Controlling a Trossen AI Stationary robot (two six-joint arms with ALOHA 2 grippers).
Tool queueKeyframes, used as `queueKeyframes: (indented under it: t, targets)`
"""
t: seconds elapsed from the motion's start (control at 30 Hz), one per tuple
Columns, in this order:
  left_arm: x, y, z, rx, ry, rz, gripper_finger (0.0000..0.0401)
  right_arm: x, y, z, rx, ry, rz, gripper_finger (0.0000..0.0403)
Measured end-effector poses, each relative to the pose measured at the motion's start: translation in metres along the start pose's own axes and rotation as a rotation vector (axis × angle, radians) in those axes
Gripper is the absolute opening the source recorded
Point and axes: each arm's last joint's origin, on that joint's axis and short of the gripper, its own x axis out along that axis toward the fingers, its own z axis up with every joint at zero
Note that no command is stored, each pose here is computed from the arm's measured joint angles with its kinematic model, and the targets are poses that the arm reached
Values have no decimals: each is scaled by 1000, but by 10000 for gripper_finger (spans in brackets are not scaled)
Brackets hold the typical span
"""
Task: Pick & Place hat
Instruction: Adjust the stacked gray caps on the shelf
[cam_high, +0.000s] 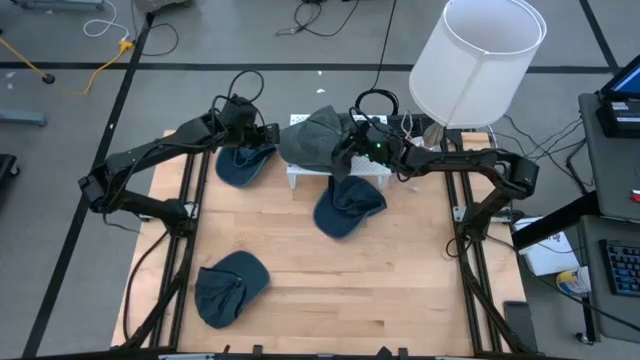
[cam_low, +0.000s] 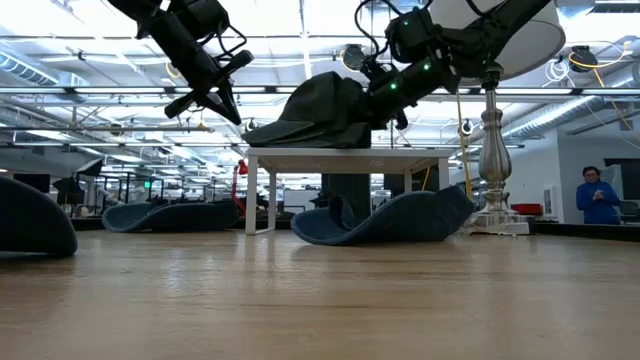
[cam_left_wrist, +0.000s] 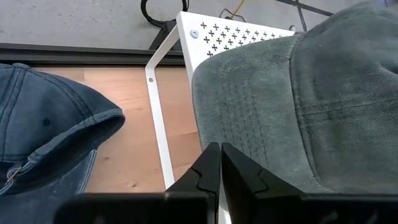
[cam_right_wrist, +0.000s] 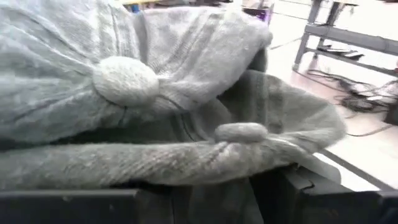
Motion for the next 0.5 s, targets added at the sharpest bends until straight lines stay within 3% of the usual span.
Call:
queueKeyframes:
  t: [0.13, 0.5]
  targets:
    - [0, 0, 0, -4, 0, 0, 17, -5, -2, -2, -47, 58, -28, 131]
    - [0, 0, 0, -10, 4, -6, 17, -30, -14, 8, -104, 121, -241, 126]
